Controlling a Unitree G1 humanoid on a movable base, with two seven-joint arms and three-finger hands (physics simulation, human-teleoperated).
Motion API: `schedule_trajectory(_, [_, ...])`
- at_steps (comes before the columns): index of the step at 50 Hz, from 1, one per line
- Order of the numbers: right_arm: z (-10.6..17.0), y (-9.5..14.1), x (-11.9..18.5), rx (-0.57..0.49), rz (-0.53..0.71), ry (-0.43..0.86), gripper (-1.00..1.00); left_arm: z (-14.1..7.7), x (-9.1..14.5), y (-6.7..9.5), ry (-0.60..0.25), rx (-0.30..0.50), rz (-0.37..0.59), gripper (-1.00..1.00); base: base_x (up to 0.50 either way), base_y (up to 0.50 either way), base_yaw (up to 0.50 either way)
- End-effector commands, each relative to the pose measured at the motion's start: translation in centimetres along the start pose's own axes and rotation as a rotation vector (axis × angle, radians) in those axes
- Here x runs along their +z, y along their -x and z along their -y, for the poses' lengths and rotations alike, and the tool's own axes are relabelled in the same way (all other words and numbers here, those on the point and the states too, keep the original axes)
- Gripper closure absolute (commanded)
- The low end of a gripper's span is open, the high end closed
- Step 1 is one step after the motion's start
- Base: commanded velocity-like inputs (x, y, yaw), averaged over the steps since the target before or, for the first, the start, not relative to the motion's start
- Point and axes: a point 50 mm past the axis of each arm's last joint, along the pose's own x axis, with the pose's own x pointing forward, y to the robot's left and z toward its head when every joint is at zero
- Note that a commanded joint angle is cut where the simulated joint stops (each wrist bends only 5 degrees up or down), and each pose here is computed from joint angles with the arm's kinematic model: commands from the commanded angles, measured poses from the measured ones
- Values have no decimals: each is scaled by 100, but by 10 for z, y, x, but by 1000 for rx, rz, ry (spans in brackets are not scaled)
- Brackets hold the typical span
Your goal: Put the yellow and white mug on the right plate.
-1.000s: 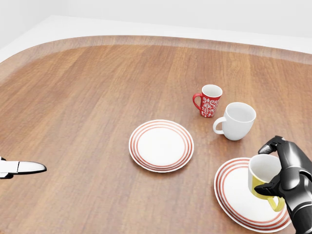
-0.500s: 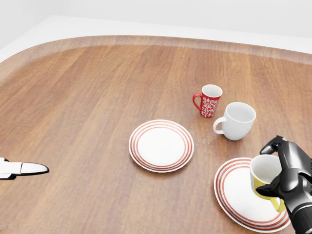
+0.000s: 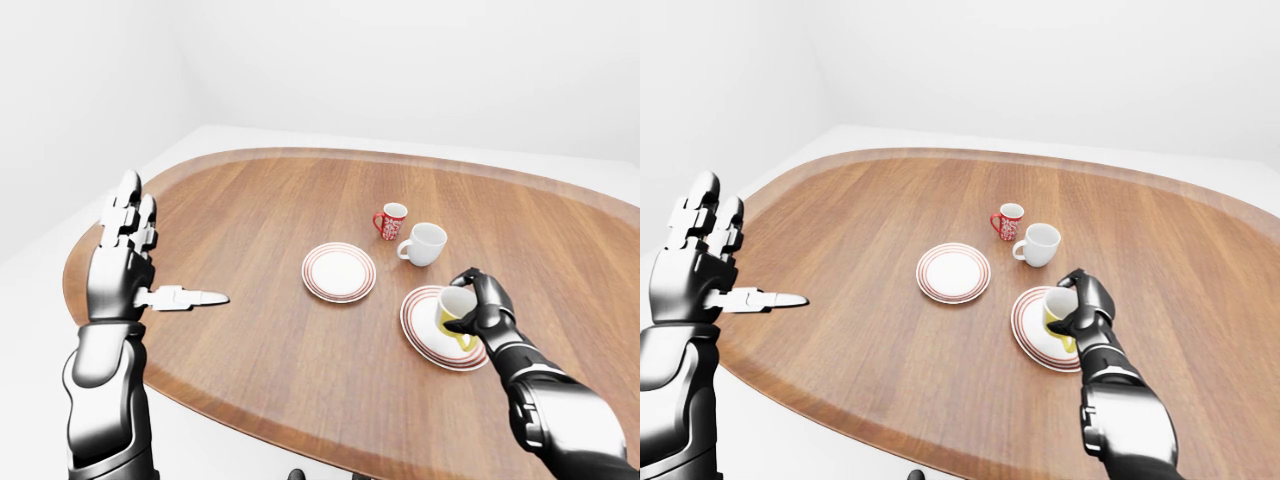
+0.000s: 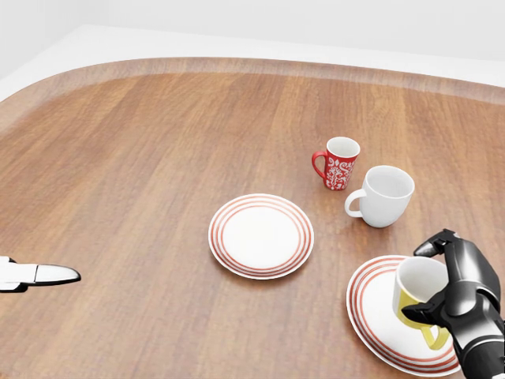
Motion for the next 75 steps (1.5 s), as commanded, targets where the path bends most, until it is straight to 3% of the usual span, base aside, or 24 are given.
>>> schedule_trajectory(1, [-3,0,4,-14,0,-29,100,0,-1,0,-1,-2,-4,-100,0,0,0])
schedule_trajectory(62, [-11,3,6,-6,6,-21,100,2,-2,1,0,-7,-8,-100,0,0,0])
schedule_trajectory(63, [-11,3,7,-3,7,-25,-100,2,-3,1,1,-7,-14,-100,0,0,0])
schedule_trajectory(75, [-12,3,5,-1,1,-26,-100,3,-2,1,2,-9,-10,-100,0,0,0])
